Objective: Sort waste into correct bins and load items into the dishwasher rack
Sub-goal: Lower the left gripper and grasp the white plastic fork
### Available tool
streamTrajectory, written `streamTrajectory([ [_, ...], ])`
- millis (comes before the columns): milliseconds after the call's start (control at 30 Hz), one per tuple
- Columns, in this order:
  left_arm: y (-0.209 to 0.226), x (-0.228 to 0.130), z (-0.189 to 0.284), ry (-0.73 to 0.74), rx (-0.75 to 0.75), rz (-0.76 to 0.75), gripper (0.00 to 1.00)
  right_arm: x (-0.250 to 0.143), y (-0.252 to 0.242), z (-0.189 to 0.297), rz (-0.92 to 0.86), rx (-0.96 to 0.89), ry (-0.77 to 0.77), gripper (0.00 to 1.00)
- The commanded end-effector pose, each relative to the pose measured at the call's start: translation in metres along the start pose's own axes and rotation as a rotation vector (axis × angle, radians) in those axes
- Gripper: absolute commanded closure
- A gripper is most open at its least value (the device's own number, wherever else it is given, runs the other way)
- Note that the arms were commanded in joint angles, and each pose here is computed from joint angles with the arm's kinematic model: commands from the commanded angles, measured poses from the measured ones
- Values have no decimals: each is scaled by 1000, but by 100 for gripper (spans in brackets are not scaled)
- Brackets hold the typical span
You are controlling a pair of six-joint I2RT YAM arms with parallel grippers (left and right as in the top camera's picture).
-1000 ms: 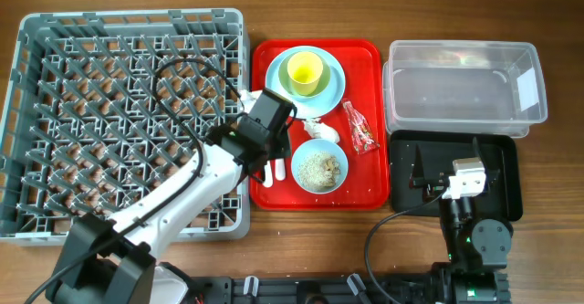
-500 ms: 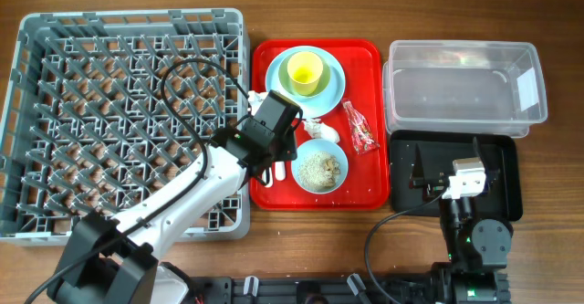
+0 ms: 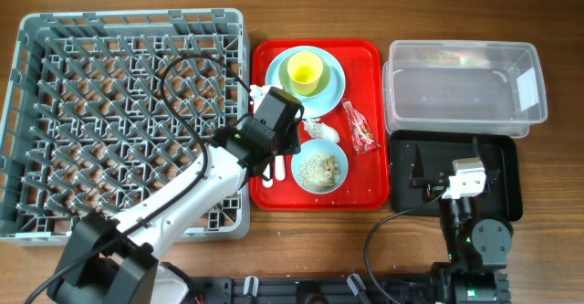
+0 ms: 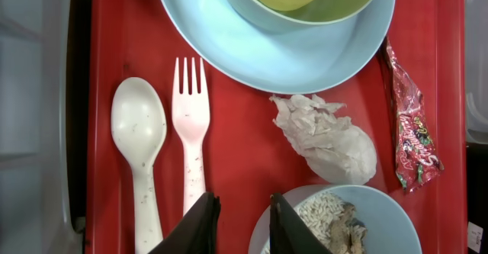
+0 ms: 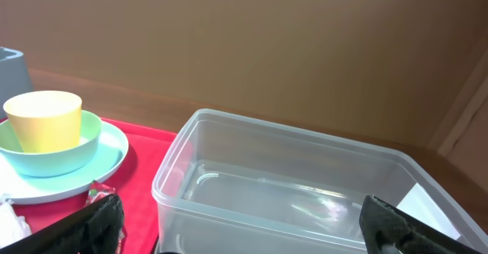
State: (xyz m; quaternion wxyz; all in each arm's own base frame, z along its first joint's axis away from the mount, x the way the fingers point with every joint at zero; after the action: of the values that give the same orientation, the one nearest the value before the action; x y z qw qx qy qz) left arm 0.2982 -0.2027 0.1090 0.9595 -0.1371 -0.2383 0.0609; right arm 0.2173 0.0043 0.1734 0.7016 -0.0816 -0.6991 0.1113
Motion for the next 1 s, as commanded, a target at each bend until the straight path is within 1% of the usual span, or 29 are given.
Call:
streamTrajectory([
  [0, 6, -6, -4, 20, 33, -13, 81, 1, -1, 0, 4, -10, -3, 0],
  [33, 8, -8, -5, 26, 39, -15, 95, 1, -1, 0, 3, -10, -4, 0],
  [100, 7, -11, -11, 31, 27, -13, 96, 1, -1, 0, 3, -10, -4, 0],
  [233, 13, -22, -25, 77, 67, -24, 96, 1, -1, 0, 3, -10, -4, 0],
  [300, 16, -25, -31, 86, 87, -27, 95, 1, -1, 0, 3, -10, -4, 0],
  [333, 22, -26, -38, 84, 124, -31, 93, 1, -1, 0, 4, -10, -3, 0],
  [433, 27, -28, -47, 85, 154, -35, 82, 1, -1, 0, 4, -10, -3, 0],
  [500, 29, -31, -51, 95, 163, -37, 79, 1, -1, 0, 3, -10, -3, 0],
  [667, 34, -31, -63, 77, 199, -42, 78, 1, -1, 0, 3, -10, -3, 0],
  [800, 33, -27, -66, 56, 194, -40, 80, 1, -1, 0, 3, -10, -4, 0],
  [967, 35, -31, -70, 70, 204, -43, 81, 1, -1, 0, 3, -10, -4, 0],
])
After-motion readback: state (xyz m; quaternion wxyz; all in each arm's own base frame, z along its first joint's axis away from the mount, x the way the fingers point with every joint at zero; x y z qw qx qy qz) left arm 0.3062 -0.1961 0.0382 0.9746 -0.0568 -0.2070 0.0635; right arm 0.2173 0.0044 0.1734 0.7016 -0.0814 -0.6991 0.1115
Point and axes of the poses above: each gripper's point midway between its finger pads, its own z axis back along the fingers, its own y axis along the line the jaws close on, x = y × z, the point moved 3 cm from there along z, back along the fingers, and after that the axes turned 4 degrees about z, right-handed, at the moved point
